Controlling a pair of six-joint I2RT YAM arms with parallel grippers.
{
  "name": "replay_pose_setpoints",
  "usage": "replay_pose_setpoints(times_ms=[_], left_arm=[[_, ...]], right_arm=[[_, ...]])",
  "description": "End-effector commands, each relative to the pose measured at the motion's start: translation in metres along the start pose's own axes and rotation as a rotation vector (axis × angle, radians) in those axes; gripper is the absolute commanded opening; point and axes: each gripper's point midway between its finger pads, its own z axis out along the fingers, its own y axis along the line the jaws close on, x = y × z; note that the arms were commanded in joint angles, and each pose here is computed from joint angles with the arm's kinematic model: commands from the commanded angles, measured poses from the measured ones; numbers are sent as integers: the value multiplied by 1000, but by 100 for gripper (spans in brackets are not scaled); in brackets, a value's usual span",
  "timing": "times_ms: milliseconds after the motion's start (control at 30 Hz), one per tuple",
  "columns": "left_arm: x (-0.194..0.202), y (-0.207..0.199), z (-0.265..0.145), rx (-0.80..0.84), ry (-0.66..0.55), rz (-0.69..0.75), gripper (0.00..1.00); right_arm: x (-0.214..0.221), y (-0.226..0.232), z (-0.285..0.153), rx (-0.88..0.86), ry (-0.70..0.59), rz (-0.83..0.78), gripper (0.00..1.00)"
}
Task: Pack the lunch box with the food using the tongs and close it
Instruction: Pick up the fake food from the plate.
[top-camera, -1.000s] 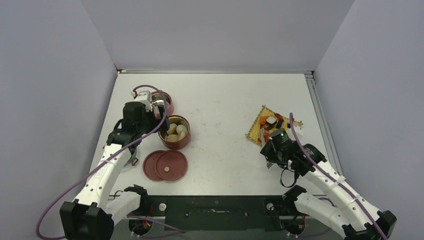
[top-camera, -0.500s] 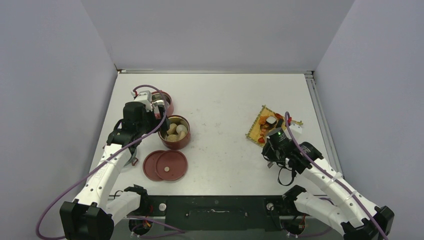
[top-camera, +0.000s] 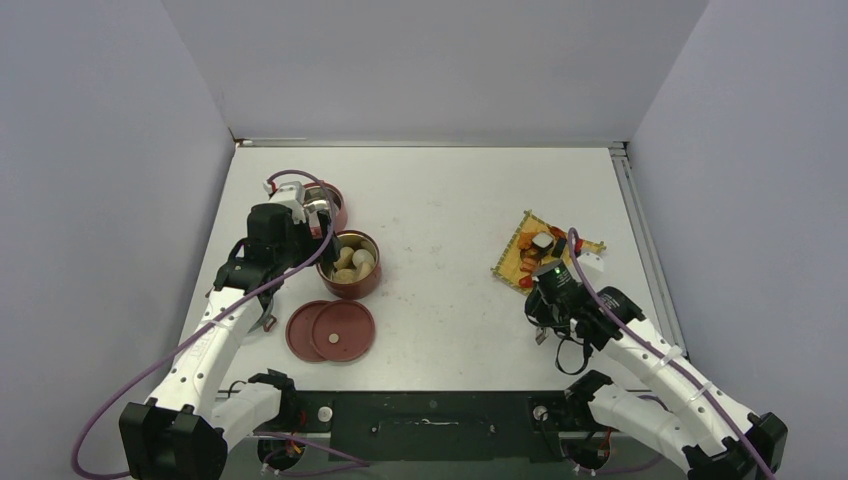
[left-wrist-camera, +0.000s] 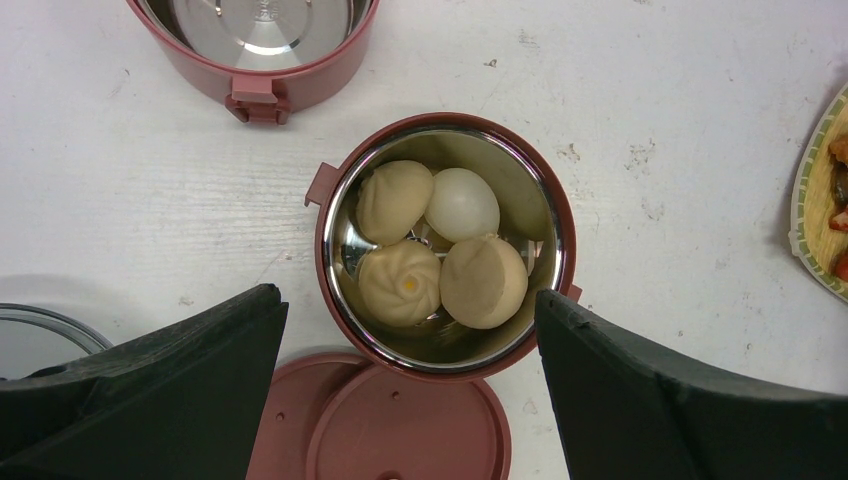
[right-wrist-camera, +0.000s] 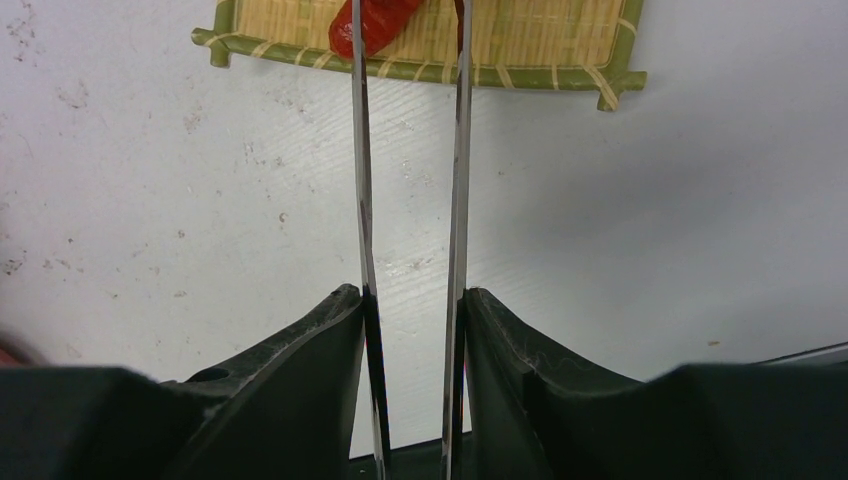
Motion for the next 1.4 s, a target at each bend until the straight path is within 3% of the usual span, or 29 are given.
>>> replay_pose_setpoints(times_ms=[0,567,800,1133,1367], left_arm=[[-16,-5,-6,14,-58,15,95],[-15,-6,-6,12,-57,19,95],[-16,-7,-7,15,-60,20,95],[-16,-7,-8,16,-62,20,95],[-16,-8,-8,19,-61,24,95]], right_arm=[[-1,-1,6,8,-15,-4,39],[-13,-14,-2,101,-12,-120,38],[-1,5,8,31,87,-147,37],[7,21,6,-49,131,-101,34],[6,13,5,-7,143,-121,35]])
